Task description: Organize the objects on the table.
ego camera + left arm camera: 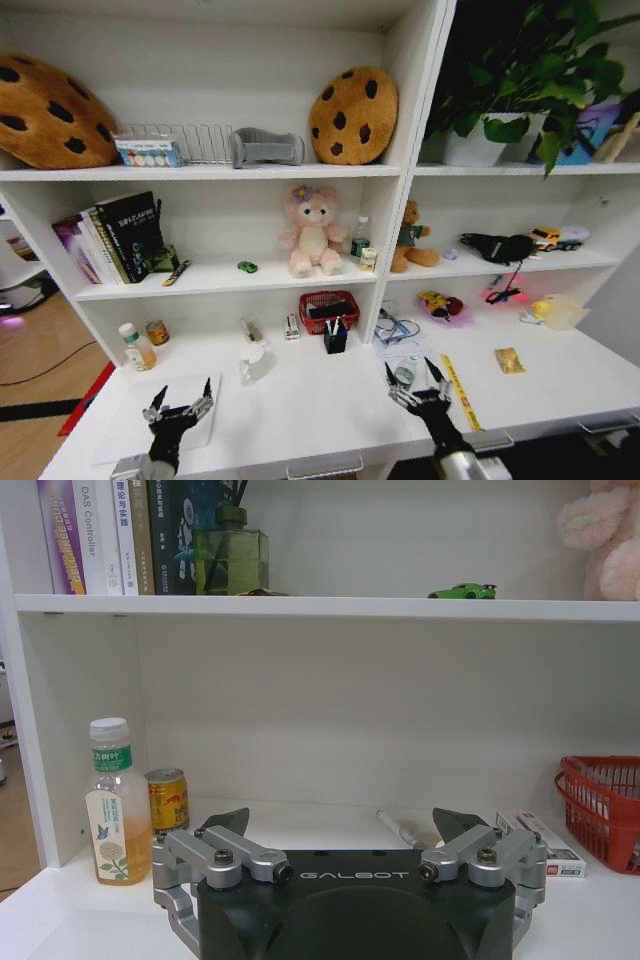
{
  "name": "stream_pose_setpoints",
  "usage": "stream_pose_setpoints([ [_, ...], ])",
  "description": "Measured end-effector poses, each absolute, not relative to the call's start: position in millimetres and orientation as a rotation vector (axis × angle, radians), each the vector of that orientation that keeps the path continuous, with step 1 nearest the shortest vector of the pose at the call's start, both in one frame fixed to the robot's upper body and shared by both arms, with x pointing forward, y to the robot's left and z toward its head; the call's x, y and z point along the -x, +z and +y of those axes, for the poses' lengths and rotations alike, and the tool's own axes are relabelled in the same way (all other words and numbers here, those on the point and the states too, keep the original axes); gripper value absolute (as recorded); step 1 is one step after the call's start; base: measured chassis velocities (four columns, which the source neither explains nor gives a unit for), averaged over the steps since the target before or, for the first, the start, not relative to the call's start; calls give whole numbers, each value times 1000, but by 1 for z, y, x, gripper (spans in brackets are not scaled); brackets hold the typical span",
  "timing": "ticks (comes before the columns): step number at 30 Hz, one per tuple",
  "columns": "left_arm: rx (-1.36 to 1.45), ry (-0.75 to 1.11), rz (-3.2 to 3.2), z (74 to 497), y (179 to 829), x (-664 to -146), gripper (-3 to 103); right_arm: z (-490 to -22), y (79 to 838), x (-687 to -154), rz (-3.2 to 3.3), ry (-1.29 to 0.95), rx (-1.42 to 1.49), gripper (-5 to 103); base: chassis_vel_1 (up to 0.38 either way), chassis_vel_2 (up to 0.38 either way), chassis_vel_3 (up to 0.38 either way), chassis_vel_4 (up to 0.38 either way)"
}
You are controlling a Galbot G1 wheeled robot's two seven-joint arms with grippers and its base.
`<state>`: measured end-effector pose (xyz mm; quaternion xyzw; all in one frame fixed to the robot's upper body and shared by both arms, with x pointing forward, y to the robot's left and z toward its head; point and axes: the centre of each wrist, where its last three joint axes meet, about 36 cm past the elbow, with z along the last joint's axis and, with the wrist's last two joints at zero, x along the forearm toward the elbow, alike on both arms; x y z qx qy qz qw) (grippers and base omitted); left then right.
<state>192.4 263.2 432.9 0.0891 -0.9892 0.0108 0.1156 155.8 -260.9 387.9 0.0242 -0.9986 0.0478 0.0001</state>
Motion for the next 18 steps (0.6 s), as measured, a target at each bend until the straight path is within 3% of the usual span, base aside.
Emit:
stream_pose_setpoints([
  [18,-282,29,-2918,258,445,-188,100,-275,397,-159,-3190,118,-29,100,0,0,0,0],
])
